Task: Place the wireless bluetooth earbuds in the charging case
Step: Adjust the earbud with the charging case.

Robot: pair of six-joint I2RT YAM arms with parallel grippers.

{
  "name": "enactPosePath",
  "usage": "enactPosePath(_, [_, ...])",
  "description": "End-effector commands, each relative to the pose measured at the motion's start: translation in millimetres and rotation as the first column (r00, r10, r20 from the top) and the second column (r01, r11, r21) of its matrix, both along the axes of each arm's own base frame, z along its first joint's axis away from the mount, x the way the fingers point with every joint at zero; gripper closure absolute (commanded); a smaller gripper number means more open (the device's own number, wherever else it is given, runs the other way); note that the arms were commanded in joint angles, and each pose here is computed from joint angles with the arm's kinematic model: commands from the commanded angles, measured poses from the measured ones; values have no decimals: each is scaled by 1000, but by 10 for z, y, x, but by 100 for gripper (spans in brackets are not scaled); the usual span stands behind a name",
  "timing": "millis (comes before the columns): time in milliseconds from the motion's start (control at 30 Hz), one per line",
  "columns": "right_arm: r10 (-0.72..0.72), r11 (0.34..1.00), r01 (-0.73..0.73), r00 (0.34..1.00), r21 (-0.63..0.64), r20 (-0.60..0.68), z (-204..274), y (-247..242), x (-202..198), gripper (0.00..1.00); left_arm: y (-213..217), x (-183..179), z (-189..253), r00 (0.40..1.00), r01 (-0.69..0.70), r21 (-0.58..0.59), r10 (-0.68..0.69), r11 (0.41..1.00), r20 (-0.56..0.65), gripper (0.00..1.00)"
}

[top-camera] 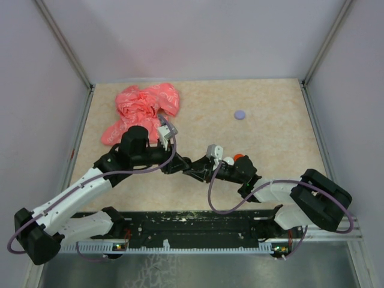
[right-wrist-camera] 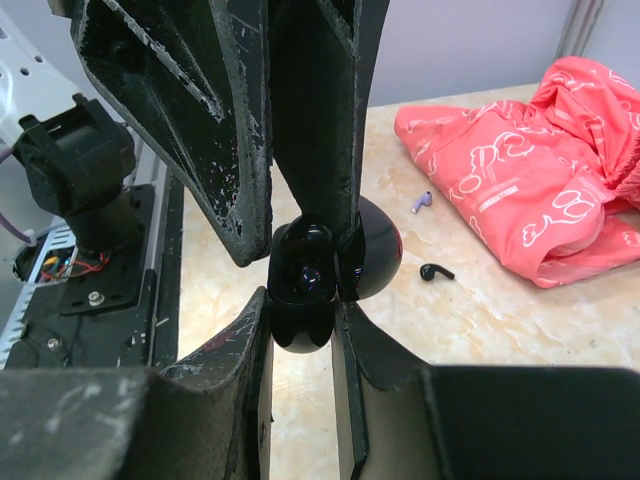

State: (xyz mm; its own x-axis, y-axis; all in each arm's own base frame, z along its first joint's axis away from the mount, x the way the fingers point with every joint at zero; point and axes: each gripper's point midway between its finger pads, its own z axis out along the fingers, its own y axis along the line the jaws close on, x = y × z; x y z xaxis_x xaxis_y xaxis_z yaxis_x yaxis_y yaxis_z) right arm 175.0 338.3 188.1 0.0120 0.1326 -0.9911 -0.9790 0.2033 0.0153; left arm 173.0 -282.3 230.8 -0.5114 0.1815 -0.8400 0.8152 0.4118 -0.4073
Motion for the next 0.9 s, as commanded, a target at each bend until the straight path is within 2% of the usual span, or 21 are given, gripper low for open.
enactPosePath(0, [28,995,-35,997,90,74,361,88,-15,100,-115,-101,181,994,100,-61,-97,993,47,60])
enactPosePath(567, [70,988,-78,995,134,65,447,94,-95,100,-99,-164,189,986,144,-77,-135,987,102,60])
enactPosePath(867, [66,984,-78,995,160,79,515,90,-94,100,-81,-145,190,987,128,-76,-119,989,111,57])
